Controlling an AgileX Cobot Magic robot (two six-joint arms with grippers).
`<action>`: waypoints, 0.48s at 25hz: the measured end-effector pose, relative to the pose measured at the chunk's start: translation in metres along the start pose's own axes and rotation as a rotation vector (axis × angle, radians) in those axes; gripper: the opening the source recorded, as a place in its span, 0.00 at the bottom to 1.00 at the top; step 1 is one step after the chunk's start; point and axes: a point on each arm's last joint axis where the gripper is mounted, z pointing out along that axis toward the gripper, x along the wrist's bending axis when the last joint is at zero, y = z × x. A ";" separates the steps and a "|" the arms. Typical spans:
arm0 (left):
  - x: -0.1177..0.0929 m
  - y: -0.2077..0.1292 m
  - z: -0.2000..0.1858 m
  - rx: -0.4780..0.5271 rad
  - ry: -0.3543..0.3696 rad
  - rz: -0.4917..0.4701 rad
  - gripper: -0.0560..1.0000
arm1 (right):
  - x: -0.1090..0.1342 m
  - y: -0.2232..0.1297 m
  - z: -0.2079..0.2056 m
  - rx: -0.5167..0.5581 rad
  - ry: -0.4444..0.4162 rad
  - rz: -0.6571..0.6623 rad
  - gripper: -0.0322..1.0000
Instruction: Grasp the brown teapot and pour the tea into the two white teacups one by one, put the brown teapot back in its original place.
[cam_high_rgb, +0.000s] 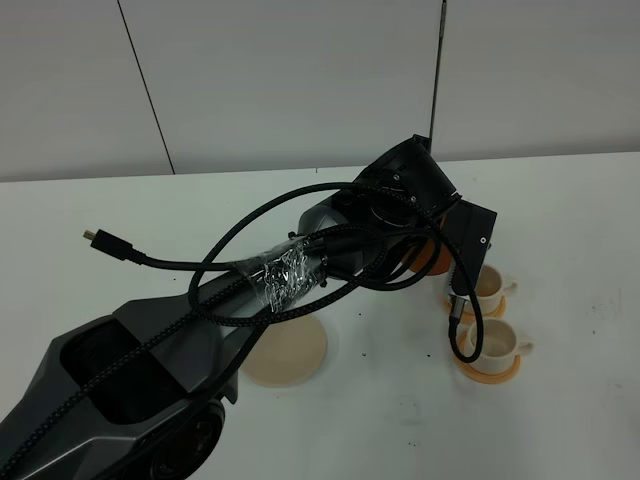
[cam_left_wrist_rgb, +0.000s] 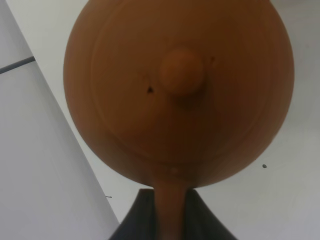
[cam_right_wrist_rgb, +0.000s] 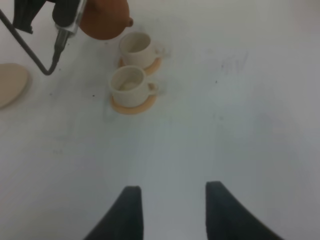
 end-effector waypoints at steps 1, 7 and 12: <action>0.000 0.001 0.000 0.000 0.001 0.004 0.21 | 0.000 0.000 0.000 0.000 0.000 0.000 0.32; 0.000 0.006 -0.004 0.016 0.024 0.039 0.21 | 0.000 0.000 0.000 0.000 0.000 -0.001 0.32; 0.000 0.008 -0.006 0.019 0.029 0.054 0.21 | 0.000 0.000 0.000 0.000 0.000 -0.001 0.32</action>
